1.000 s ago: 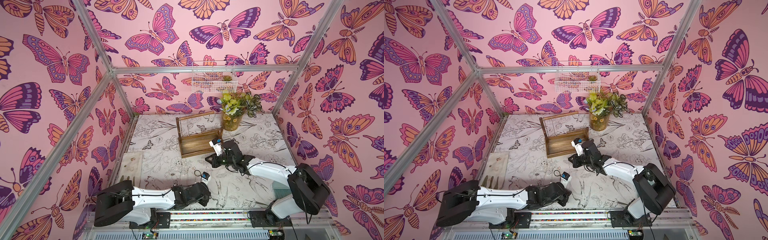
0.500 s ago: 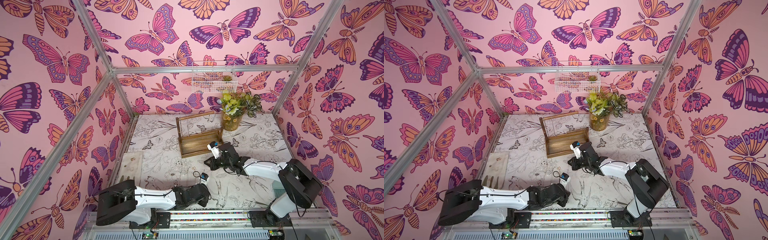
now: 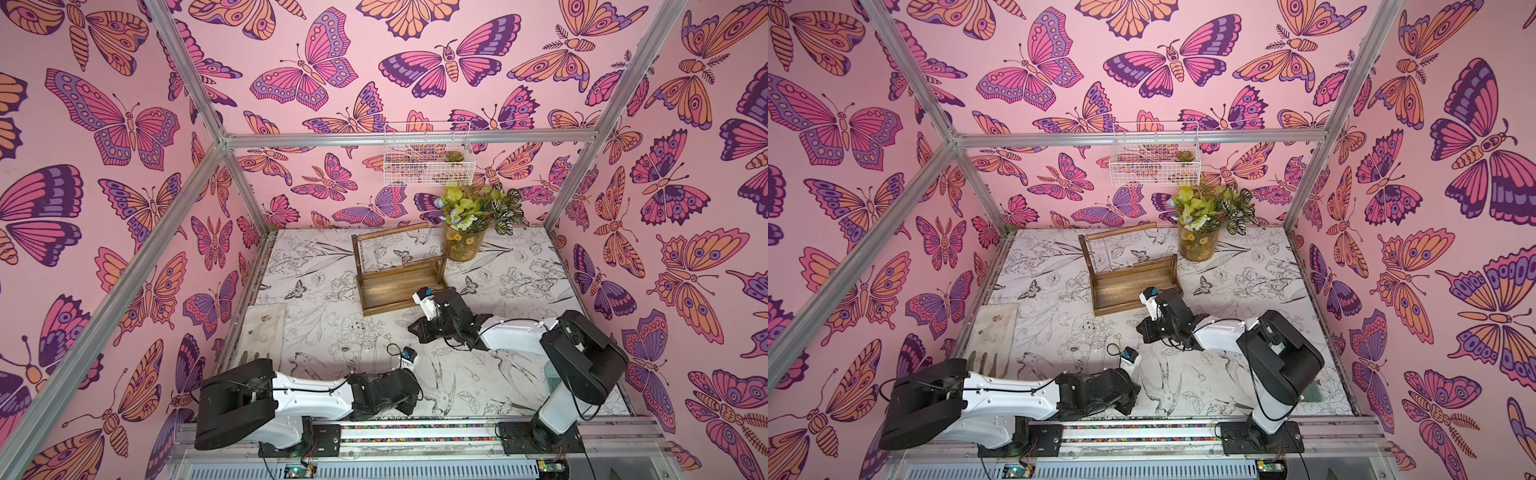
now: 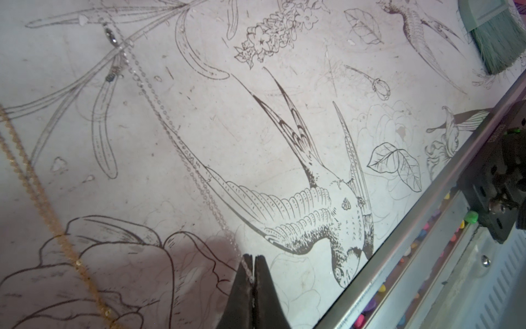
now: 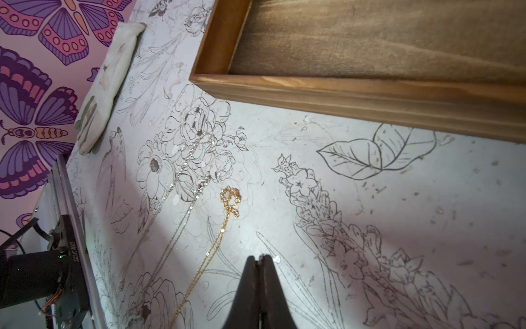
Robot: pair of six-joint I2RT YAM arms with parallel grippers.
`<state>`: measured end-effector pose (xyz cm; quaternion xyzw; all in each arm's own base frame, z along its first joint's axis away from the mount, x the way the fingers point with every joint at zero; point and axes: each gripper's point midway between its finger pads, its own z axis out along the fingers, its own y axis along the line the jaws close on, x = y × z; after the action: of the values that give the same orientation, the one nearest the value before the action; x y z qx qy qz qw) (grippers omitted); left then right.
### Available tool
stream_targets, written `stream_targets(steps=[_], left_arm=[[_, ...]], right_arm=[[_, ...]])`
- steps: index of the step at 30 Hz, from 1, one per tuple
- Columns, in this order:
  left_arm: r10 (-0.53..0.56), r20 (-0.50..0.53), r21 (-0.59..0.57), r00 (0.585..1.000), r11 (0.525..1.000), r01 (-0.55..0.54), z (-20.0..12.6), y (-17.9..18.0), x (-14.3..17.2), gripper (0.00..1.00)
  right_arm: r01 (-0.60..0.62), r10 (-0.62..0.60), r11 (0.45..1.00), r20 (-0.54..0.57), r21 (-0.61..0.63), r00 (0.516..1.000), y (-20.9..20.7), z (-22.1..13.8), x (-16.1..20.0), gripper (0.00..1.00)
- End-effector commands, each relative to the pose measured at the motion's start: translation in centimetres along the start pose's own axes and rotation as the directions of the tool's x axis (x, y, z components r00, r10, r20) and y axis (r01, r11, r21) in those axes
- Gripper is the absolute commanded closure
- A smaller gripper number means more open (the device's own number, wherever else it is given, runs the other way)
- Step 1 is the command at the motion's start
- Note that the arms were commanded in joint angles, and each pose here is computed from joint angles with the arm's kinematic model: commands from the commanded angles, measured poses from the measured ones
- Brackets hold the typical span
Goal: Take the necklace off the jewelry display stand
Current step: Place the necklace at the center of the board.
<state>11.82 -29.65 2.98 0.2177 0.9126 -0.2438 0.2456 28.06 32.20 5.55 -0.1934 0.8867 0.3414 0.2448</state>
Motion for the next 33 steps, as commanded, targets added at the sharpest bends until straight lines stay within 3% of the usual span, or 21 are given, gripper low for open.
stream_targets(steps=[1,25,33], left_arm=[[0.001,-0.027,-0.024,1.0,1.0,-0.001,0.2,0.8,1.1,0.95],[0.0,-0.048,-0.046,0.999,0.999,-0.002,0.7,1.2,1.5,0.82],[-0.003,-0.051,-0.047,0.999,0.999,0.001,0.6,1.2,1.6,0.71]], right_arm=[[0.032,-0.032,0.999,0.033,0.001,0.999,0.5,0.3,-1.3,1.0],[0.032,-0.032,0.999,-0.006,0.011,0.999,-0.2,1.8,-0.5,1.0],[0.03,-0.03,0.999,-0.022,0.022,0.999,-0.6,2.1,-0.2,1.0]])
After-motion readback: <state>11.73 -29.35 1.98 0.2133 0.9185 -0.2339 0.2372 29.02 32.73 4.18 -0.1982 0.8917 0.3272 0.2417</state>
